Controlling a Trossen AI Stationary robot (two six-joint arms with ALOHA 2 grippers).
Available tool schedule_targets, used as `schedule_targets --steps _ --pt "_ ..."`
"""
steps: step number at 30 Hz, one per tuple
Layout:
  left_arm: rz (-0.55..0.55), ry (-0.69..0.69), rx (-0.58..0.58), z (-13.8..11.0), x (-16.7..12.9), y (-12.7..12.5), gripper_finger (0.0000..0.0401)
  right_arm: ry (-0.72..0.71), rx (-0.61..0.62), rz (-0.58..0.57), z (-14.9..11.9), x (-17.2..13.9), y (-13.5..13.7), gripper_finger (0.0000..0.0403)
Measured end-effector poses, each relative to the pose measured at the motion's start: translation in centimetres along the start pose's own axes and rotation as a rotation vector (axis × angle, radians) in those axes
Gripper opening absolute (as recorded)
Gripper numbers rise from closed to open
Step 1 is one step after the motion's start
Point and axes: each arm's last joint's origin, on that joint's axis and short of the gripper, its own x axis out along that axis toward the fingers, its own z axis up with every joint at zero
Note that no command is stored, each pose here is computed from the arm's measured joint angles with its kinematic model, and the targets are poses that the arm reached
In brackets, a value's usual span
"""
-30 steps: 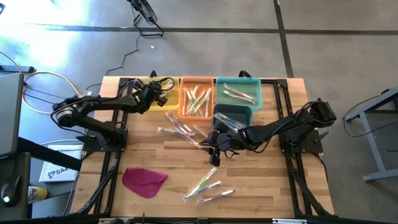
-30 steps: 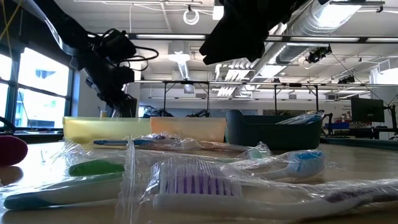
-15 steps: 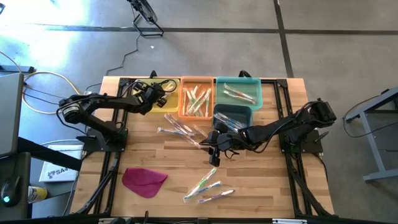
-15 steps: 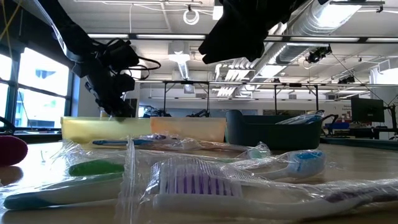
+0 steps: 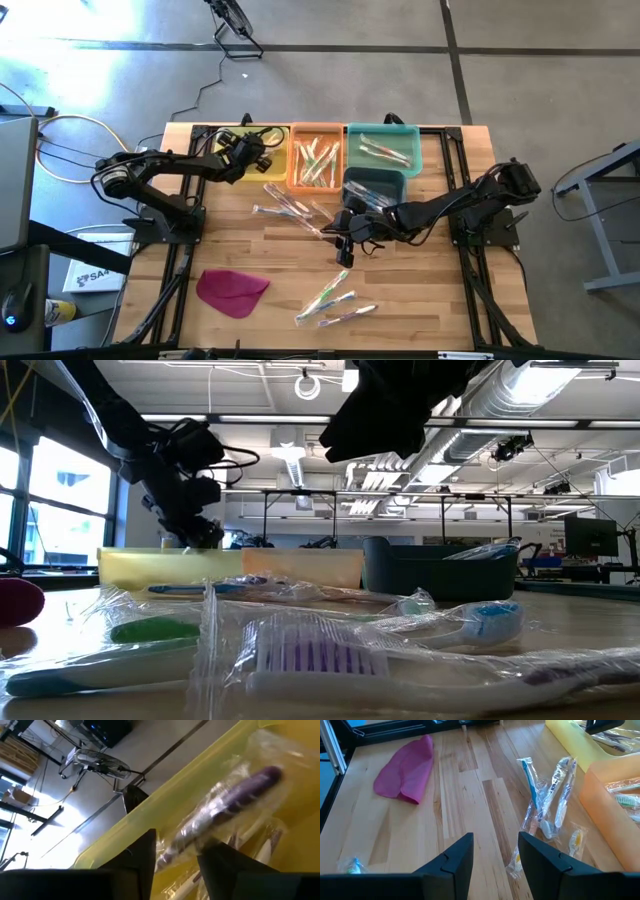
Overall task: Pick & Place Toothbrushes
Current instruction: Put the violet toothbrush into the yellow bin, then put the orange toothbrush into the blue bin
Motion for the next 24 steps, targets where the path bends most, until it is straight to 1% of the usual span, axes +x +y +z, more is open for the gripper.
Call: schedule_targets --steps 4,8,13,17,21,24 --pt "-0.036 -0.007 -0.006 0.1 0.0 -0.1 0.0147 0.000 0.000 0.000 0.0 0.0 0.0 0.0148" --pt "-0.105 -0.034 -0.028 0.4 0.0 -0.3 0.0150 0.000 0.000 0.000 0.0 0.0 0.0 0.0148" --pt "-0.217 -0.090 -0.095 1.0 -0.1 -0.6 0.0150 0.001 -0.001 0.000 0.0 0.0 0.0 0.0148" --pt "-0.271 -0.128 -0.152 1.5 -0.2 -0.6 0.0150 0.001 -0.001 0.000 0.0 0.0 0.0 0.0148" --pt "-0.329 -0.129 -0.215 1.6 -0.3 -0.8 0.0150 0.001 -0.001 -0.001 0.0 0.0 0.0 0.0148" --pt "-0.376 -0.129 -0.221 1.6 -0.3 -0.9 0.0150 0.001 -0.001 -0.001 0.0 0.0 0.0 0.0148"
